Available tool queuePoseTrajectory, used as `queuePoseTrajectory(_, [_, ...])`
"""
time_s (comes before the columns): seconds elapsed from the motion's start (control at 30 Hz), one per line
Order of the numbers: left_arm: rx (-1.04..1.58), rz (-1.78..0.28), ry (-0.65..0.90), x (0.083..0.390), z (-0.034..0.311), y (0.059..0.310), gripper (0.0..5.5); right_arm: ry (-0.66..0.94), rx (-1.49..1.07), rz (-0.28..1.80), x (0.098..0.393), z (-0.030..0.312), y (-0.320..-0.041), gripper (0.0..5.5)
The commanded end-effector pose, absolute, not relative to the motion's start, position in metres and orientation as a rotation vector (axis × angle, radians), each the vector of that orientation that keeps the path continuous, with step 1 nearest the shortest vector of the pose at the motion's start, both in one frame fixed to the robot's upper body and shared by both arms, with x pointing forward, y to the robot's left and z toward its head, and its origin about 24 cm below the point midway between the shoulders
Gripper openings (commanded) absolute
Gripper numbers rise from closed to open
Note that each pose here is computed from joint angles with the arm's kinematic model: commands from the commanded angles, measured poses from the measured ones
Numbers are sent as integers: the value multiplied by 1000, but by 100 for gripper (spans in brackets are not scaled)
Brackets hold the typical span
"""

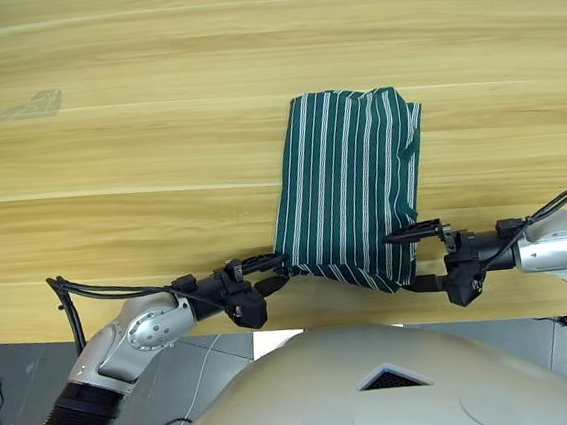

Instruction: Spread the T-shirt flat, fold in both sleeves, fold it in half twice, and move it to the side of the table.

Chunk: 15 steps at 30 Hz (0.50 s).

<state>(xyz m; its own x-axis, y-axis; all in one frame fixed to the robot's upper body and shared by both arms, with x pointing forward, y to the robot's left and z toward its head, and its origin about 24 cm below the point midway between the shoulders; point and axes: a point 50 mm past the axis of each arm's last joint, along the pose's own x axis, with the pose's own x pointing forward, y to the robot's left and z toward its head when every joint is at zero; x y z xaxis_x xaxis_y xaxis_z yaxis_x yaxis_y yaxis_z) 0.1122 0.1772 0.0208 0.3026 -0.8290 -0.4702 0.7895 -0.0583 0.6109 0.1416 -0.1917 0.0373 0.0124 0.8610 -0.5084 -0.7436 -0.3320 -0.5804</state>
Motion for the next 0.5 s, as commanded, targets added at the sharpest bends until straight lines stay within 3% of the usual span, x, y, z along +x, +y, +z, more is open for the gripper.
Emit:
queuePoseTrajectory(0.03, [964, -1344, 46, 110, 11, 184, 126, -68, -1023, 1662, 138, 26, -196, 449])
queuePoseTrajectory(0.3, [946, -1322, 64, 112, 10, 184, 14, -70, -1005, 1658, 137, 23, -195, 307])
queuePoseTrajectory(0.5, [917, -1304, 77, 114, 10, 185, 6, -52, -1012, 1671, 138, 21, -196, 194])
